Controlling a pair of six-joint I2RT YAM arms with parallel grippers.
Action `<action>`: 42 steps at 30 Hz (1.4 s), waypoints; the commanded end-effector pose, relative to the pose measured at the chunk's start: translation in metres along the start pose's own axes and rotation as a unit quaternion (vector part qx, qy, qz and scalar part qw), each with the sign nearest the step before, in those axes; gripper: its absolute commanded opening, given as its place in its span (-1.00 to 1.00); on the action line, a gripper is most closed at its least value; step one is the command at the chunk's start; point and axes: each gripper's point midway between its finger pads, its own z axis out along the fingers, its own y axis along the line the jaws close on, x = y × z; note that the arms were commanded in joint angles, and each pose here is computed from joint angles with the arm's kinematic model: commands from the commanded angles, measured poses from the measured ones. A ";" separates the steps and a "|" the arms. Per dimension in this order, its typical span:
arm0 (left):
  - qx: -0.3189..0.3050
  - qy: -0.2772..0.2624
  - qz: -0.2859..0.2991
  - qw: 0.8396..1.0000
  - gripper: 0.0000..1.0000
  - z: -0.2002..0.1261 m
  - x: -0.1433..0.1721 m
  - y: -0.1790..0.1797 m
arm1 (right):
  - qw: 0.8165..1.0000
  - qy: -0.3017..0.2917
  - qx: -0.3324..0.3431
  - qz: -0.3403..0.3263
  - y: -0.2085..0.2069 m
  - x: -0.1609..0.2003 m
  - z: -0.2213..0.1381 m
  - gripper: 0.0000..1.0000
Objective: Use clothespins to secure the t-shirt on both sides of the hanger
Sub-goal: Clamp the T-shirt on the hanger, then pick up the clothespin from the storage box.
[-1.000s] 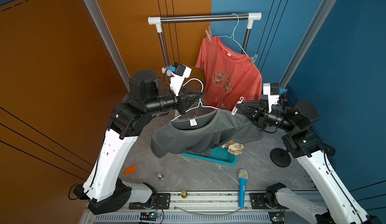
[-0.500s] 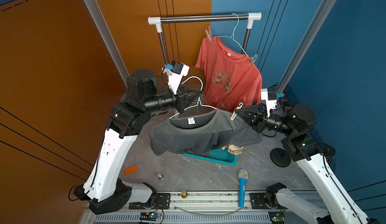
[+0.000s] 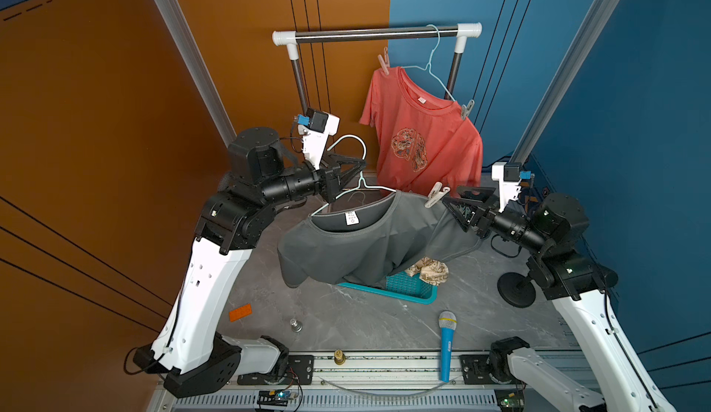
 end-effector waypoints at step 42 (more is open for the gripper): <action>-0.199 0.006 0.107 0.974 -0.88 0.014 0.046 0.052 | 0.781 0.324 0.467 0.259 -0.404 0.244 0.074 -0.42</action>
